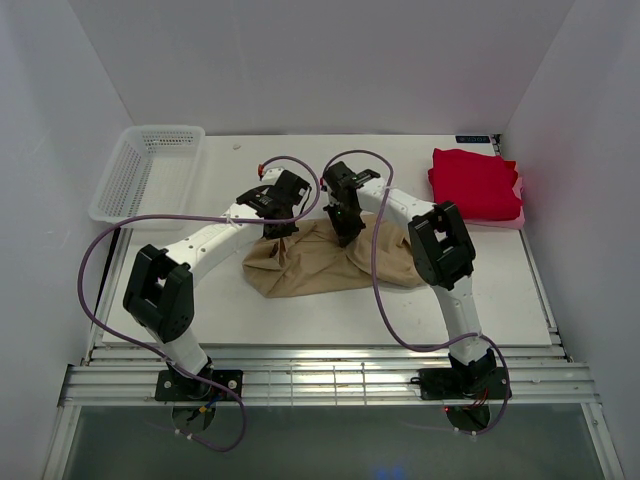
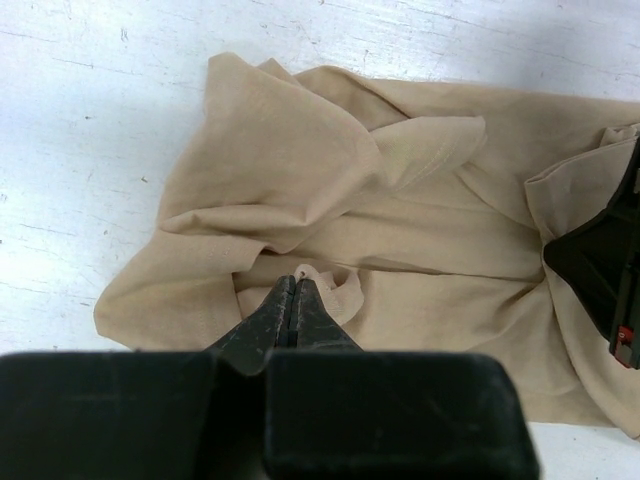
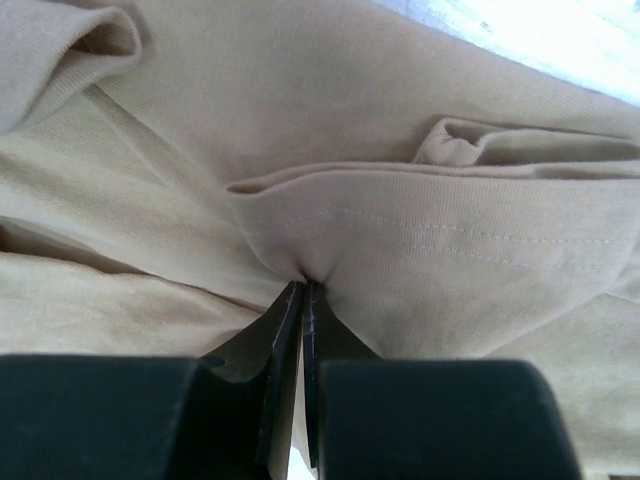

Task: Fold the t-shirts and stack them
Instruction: Flatten the tshirt out

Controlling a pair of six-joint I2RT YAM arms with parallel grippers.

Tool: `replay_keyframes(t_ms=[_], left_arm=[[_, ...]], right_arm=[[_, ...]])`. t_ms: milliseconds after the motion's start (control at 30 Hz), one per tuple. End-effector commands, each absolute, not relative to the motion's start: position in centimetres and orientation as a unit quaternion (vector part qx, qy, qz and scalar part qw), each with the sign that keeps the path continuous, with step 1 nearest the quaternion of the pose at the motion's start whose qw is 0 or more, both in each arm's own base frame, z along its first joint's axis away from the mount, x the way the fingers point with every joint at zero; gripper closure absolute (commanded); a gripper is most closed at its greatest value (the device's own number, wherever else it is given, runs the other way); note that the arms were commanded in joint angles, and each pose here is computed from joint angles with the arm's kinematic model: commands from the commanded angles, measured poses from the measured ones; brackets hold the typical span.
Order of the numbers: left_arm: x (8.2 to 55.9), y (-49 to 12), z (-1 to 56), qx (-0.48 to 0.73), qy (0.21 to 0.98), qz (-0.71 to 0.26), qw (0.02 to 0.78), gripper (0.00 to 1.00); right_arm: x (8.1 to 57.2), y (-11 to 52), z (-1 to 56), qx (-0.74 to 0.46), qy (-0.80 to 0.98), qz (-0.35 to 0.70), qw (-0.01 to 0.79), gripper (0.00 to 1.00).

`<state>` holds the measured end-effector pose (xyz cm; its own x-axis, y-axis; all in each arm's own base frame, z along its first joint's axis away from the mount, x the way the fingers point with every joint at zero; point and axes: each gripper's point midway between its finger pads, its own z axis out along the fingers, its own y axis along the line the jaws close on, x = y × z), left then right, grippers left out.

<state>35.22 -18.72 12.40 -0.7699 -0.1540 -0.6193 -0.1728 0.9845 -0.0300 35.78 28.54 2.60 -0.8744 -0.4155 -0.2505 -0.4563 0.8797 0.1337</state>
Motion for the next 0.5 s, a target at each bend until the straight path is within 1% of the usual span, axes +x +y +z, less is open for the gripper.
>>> replay_keyframes(t_ms=[0,100,133,167,200,233,300,333,400,433,467], left_arm=[[35.8,-17.9,15.8,-0.104,0.926,0.002,0.364,1.0],[37.1,-16.8,18.3,-0.119,0.915,0.001,0.386,1.0],[38.0,-16.1,20.5,-0.133,0.904,-0.005,0.407,1.0],[38.3,-15.6,21.5,-0.134,0.899,-0.003,0.418,1.0],[38.7,-14.8,22.8,-0.143,0.89,0.001,0.433,1.0],[39.2,-13.6,24.2,-0.158,0.881,0.0,0.446,1.0],[39.9,-12.1,27.0,-0.174,0.864,-0.002,0.473,1.0],[40.2,-10.6,28.4,-0.192,0.852,0.0,0.486,1.0],[40.4,-8.9,30.6,-0.215,0.833,0.008,0.51,1.0],[40.0,-7.8,32.0,-0.229,0.819,0.007,0.526,1.0],[39.7,-7.2,32.1,-0.236,0.813,0.013,0.532,1.0]], right_arm=[[37.5,28.4,8.3,-0.232,0.955,0.085,0.166,0.92],[39.0,27.5,11.9,-0.218,0.952,0.079,0.201,0.92],[39.7,27.1,14.5,-0.209,0.949,0.075,0.226,0.92],[40.2,26.6,15.8,-0.2,0.948,0.071,0.239,0.92],[41.0,25.6,17.3,-0.187,0.946,0.067,0.254,0.92],[41.5,24.9,20.3,-0.177,0.94,0.069,0.283,0.92],[42.6,22.5,23.0,-0.154,0.935,0.053,0.315,0.92],[43.0,21.3,25.6,-0.142,0.926,0.049,0.346,0.92],[43.3,18.9,27.9,-0.123,0.92,0.037,0.371,0.92],[43.0,17.6,30.0,-0.113,0.912,0.033,0.394,0.92],[42.9,16.9,30.9,-0.107,0.908,0.029,0.404,0.92]])
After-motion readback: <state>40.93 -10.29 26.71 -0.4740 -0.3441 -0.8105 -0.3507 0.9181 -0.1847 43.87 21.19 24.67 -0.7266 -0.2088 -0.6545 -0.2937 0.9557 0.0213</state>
